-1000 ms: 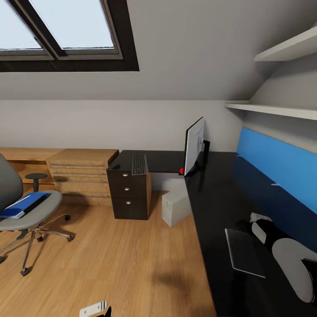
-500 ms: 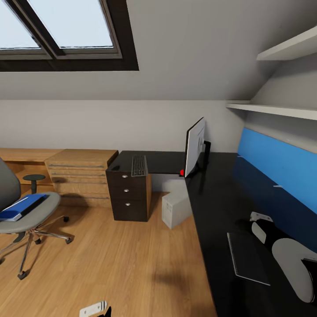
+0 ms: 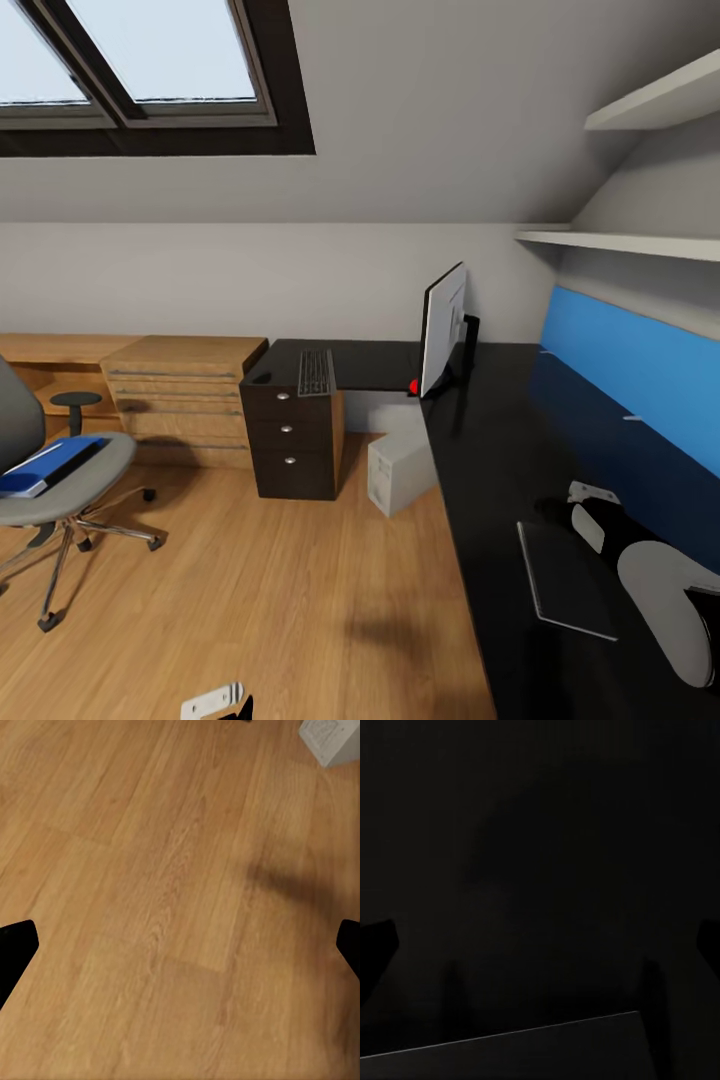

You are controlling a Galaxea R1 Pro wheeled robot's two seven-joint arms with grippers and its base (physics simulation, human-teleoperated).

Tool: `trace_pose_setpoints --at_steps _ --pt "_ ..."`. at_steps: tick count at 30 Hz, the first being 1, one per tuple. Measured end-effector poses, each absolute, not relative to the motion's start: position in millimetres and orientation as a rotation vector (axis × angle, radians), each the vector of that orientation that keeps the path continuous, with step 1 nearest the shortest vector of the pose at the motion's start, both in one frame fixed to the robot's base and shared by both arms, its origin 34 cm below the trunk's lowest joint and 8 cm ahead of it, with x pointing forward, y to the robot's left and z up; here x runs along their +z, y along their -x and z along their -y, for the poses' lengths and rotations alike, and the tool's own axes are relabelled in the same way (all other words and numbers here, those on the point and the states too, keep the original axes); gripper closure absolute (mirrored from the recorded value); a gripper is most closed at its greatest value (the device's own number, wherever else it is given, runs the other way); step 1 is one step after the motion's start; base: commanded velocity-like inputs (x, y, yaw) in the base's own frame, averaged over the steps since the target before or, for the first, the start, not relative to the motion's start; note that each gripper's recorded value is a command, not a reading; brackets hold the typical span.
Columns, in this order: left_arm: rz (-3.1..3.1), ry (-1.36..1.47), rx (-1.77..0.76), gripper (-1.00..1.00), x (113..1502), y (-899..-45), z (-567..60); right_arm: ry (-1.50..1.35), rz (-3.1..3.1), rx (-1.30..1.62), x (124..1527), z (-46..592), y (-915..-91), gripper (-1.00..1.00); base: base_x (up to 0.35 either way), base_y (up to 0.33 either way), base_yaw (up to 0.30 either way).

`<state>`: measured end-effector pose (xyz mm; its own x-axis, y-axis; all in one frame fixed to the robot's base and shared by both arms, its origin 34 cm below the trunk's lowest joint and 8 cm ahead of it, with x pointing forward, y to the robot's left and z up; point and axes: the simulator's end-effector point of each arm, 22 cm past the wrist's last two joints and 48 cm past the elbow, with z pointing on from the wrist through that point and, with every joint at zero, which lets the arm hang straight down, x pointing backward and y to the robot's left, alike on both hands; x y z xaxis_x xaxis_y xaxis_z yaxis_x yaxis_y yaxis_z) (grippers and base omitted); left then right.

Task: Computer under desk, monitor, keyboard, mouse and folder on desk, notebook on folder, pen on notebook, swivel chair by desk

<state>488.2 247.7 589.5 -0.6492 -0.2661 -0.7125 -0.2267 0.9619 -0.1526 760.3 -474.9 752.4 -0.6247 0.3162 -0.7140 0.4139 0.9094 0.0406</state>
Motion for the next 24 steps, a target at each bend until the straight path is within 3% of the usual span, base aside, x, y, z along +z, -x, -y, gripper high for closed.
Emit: trace_pose_setpoints --at_steps 24 --pt "-2.302 0.334 -0.063 -1.00 584 -487 -248 -0.519 -2.333 -0.168 740 473 -754 -1.00 0.000 0.000 0.000"
